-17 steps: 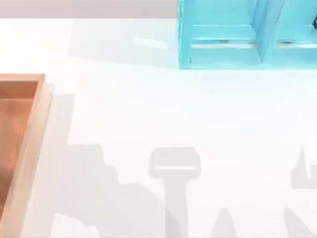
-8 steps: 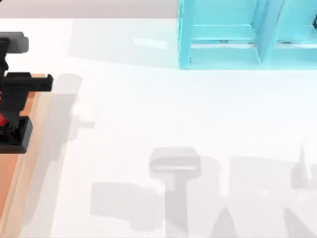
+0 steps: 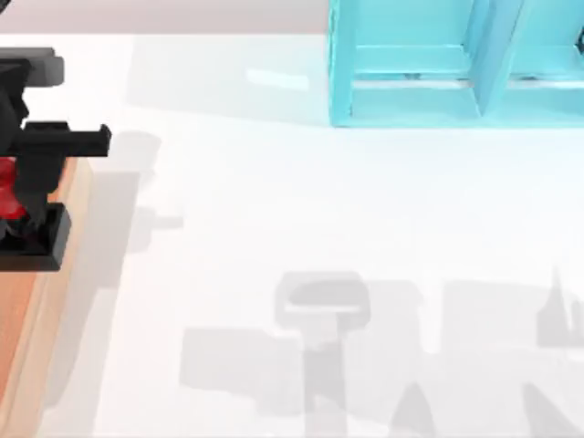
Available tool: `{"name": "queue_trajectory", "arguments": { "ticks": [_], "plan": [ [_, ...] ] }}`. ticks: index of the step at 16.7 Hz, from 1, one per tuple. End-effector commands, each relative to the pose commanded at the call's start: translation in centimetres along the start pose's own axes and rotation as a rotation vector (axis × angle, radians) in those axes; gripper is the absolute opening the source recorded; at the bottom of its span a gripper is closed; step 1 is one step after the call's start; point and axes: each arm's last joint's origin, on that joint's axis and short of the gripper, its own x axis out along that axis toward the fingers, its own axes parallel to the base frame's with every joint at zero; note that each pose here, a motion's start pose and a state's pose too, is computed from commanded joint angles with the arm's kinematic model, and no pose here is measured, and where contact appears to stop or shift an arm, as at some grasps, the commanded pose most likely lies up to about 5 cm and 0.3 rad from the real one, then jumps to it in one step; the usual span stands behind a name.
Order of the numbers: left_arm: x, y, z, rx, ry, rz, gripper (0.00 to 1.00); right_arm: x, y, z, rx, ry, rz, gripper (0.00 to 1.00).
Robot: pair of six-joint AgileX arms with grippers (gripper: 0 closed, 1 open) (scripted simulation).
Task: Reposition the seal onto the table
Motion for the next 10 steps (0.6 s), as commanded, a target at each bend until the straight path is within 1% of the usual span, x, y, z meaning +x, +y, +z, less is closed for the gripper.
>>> {"name": "queue_trajectory", "arguments": {
  "ticks": [3,7,10],
  "plan": [
    [1.4,-2.2,3.3,-0.003,-0.001,-0.001,0.00,0.0,0.0,0.0,0.000,0.000,0.000,1.00],
    [6.6,-7.2,8.9,0.001,0.028,0.009,0.00,0.0,0.0,0.0,0.000,0.000,0.000,1.00],
    [9.7,-10.6,11.3,0.003,0.014,0.005,0.00,0.0,0.0,0.0,0.000,0.000,0.000,1.00]
  ]
}}
